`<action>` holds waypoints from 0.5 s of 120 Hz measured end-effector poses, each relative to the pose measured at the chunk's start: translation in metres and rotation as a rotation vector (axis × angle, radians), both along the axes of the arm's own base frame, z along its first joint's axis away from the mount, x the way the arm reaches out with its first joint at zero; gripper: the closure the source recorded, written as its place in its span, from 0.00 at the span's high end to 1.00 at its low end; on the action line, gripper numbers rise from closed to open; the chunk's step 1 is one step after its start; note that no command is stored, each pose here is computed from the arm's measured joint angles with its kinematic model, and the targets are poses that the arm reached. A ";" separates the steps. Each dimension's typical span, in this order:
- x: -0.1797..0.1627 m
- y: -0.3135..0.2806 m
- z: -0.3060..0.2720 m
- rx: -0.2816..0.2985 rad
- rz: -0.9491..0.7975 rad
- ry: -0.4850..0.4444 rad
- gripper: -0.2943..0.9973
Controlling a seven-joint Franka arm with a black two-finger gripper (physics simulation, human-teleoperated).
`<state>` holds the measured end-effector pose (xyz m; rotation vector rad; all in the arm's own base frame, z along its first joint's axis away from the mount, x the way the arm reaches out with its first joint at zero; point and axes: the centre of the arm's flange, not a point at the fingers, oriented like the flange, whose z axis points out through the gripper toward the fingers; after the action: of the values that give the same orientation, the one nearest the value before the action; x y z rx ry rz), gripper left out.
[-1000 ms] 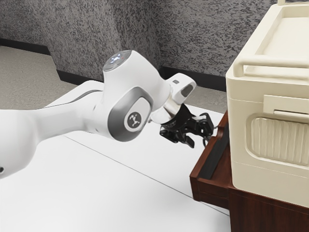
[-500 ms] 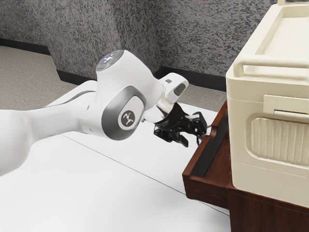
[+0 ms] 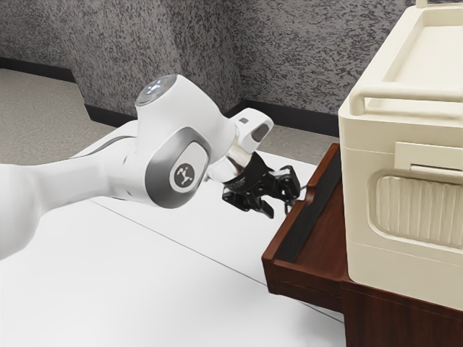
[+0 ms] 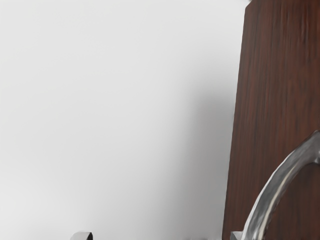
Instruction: Pull the drawer handle with one arm to open the drawer
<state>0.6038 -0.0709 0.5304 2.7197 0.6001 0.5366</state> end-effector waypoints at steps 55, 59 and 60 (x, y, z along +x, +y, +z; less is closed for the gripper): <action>-0.004 0.008 0.005 0.016 0.000 -0.009 0.49; -0.004 0.010 0.005 0.017 0.001 -0.009 0.49; -0.004 0.010 0.005 0.017 0.002 -0.008 0.49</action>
<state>0.5995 -0.0608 0.5353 2.7320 0.5986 0.5560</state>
